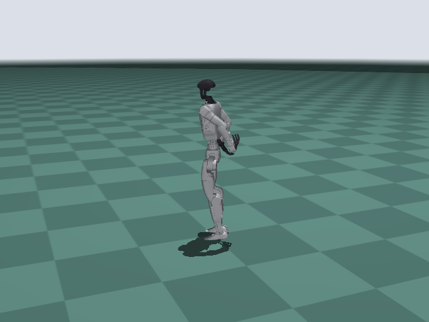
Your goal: Upper body actions
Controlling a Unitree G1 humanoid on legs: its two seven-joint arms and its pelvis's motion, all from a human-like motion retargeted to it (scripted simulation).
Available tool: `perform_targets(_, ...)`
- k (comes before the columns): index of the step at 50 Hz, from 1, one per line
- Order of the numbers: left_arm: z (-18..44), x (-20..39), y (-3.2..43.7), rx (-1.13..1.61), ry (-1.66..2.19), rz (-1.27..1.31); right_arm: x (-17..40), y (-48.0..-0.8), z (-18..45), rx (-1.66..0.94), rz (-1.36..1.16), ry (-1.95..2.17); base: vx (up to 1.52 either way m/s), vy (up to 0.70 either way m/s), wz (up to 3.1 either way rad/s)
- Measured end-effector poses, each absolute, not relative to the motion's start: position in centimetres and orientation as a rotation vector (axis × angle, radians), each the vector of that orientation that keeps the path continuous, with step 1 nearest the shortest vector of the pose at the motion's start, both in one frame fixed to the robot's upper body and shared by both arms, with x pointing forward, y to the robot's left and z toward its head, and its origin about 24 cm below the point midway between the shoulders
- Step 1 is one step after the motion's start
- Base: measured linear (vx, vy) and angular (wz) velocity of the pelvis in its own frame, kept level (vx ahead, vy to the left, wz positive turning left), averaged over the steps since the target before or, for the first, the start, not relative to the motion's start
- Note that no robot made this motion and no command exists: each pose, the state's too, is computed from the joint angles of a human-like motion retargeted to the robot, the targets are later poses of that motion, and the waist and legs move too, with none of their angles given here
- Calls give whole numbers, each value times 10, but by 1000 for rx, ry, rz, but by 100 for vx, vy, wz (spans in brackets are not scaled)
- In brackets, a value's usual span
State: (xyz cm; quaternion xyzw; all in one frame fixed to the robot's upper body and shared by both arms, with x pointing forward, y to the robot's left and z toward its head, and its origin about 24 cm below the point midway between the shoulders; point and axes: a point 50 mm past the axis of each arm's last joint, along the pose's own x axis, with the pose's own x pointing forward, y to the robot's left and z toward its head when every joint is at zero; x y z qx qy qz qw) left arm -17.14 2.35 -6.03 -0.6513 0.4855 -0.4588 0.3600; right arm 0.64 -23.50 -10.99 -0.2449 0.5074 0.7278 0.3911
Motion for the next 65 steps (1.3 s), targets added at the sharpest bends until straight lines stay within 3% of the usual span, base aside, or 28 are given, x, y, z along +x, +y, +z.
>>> perform_targets(9, -75, -170, 64, -1460, 1335, -1265, 31, -232, -125, -619, 1460, 1221, 0, 0, 0)
perform_targets(15, -84, -169, 132, -1160, 1501, -1363, 58, -221, -131, -743, 1180, 1075, 0, 0, 0)
perform_targets(21, -90, -162, 213, -772, 1819, -1313, 79, -202, -142, -681, 894, 974, 0, 0, 0)
perform_targets(25, -98, -152, 262, -458, 2000, -1023, 83, -187, -152, -612, 824, 994, 0, 0, 0)
perform_targets(30, -126, -120, 281, -218, 1920, -395, 81, -174, -164, -637, 823, 1048, 0, 0, 0)
perform_targets(35, -154, -44, 271, -193, 1632, 3, 70, -172, -172, -703, 860, 1134, -2, 0, 7)
perform_targets(40, -165, 37, 243, -317, 1351, 83, 57, -177, -176, -772, 878, 1215, -7, 0, 20)
perform_targets(46, -163, 88, 211, -348, 1251, -134, 52, -180, -177, -858, 932, 1277, -1, 0, 3)
perform_targets(58, -155, 118, 161, 62, 1274, -857, 63, -160, -177, -953, 1093, 1173, 1, 0, -1)
perform_targets(62, -154, 130, 151, 158, 1186, -829, 62, -158, -177, -965, 1137, 1175, 6, 3, -10)
perform_targets(65, -151, 140, 144, 52, 1088, -690, 62, -158, -177, -973, 1134, 1173, 7, 2, -6)
